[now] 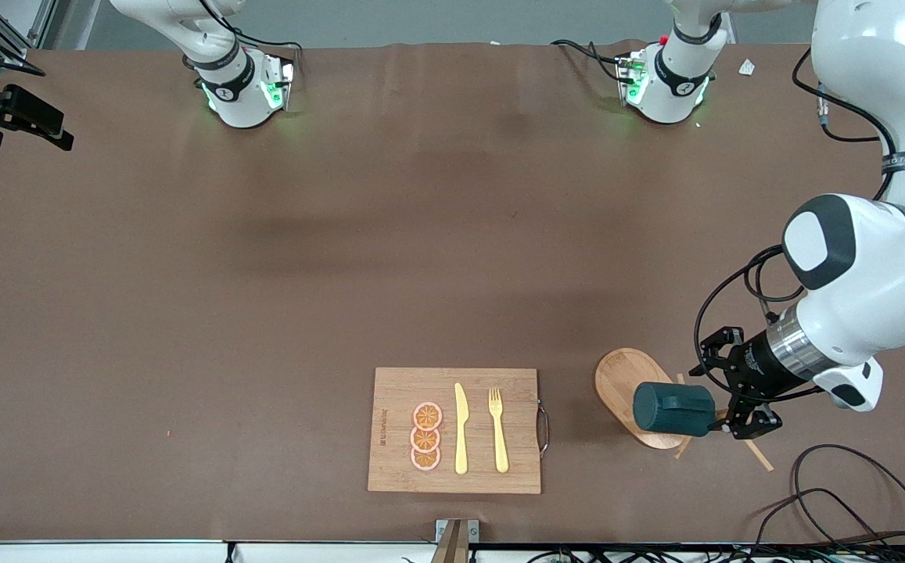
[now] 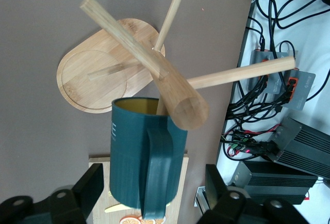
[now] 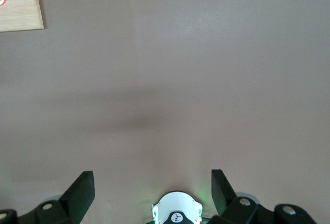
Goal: Transfer cup from left to right arm and place
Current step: 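Grasp the teal mug on the stand with the left gripper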
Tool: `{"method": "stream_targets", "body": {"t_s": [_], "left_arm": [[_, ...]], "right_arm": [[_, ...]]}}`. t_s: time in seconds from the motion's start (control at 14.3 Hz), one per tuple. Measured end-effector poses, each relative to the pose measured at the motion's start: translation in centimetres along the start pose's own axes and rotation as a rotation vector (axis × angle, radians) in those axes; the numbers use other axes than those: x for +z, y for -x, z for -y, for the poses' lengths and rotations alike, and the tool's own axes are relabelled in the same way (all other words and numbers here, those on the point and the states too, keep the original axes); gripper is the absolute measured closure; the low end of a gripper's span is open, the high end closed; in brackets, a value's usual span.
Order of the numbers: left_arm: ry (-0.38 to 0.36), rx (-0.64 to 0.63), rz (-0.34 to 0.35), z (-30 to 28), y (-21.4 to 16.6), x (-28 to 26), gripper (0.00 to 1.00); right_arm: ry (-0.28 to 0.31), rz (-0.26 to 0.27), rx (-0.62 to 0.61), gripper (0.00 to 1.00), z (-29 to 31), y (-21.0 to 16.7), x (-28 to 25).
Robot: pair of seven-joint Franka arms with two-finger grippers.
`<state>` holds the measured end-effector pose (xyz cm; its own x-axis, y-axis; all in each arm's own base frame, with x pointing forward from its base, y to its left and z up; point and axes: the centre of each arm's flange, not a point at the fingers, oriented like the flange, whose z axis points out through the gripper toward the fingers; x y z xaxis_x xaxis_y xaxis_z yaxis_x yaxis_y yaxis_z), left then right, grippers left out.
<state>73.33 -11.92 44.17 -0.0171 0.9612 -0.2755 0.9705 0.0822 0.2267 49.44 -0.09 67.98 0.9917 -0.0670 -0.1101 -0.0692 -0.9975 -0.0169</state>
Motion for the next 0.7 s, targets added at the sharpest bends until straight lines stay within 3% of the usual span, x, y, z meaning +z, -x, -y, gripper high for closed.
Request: {"method": "stream_targets", "body": {"t_s": [0.42,0.56,0.7], "left_arm": [[-0.013,-0.002,-0.001,0.0,-0.2,1.2,0.21],[-0.020,-0.001,0.000,0.1,-0.1,1.7,0.26],[-0.023,0.001,0.000,0.2,0.1,1.9,0.38]], "right_arm": [[0.000,0.001,0.000,0.00,0.0,0.0,0.0],[0.000,0.001,0.000,0.00,0.0,0.0,0.0],[0.000,0.001,0.000,0.00,0.0,0.0,0.0]]}}
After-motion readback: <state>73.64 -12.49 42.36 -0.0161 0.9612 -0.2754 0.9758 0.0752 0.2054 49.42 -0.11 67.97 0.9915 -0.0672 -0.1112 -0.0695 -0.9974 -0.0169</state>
